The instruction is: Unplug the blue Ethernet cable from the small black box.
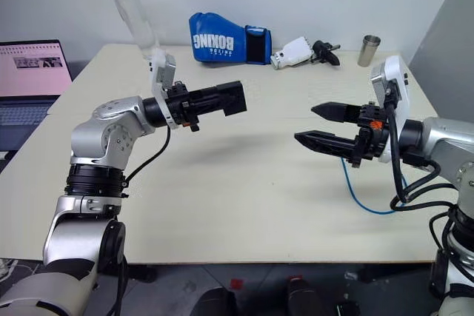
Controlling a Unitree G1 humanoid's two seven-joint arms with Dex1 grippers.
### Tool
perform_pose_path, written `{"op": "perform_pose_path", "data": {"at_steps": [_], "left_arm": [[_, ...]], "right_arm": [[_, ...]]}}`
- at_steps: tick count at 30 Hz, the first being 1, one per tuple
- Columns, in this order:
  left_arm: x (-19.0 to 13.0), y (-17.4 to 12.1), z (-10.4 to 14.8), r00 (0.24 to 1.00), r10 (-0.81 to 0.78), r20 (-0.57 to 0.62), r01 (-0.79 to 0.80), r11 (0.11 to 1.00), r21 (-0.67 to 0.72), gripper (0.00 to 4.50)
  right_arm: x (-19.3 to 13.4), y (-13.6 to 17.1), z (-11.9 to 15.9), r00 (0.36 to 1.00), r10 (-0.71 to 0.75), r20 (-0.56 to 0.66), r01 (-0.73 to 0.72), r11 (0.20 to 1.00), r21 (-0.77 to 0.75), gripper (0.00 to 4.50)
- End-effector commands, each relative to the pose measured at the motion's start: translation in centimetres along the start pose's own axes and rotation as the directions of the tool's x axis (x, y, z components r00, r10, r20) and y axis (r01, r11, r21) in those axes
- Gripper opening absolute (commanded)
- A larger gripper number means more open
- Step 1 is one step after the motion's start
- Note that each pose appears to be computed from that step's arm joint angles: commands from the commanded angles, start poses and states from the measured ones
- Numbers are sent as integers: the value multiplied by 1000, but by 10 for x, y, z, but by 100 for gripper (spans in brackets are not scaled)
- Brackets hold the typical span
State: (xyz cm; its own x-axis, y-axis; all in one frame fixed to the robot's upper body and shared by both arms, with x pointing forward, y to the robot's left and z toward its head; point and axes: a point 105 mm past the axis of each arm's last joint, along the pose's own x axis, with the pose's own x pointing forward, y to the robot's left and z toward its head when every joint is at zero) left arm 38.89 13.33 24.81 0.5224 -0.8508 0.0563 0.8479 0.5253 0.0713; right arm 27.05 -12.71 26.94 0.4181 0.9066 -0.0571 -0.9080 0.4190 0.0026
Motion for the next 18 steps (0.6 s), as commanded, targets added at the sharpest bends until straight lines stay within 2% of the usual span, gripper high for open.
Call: {"op": "perform_pose_path", "data": {"at_steps": [1,4,7,13,18], "left_arm": [[-23,33,1,964,265,13,-266,961,77,79],[-40,57,-22,887,461,-33,-455,884,107,79],[-52,68,-46,824,564,-57,-556,824,110,79],[-59,74,-89,758,649,-66,-644,760,83,79],[-59,77,-110,728,682,-71,-679,732,62,79]], "right_arm": [[8,6,-2,999,3,36,-1,999,-43,448],[17,10,-11,999,16,30,-14,997,-75,448],[25,14,-21,999,35,23,-32,995,-98,448],[32,18,-30,997,73,16,-71,992,-100,448],[32,15,-33,998,68,7,-67,992,-104,448]]}}
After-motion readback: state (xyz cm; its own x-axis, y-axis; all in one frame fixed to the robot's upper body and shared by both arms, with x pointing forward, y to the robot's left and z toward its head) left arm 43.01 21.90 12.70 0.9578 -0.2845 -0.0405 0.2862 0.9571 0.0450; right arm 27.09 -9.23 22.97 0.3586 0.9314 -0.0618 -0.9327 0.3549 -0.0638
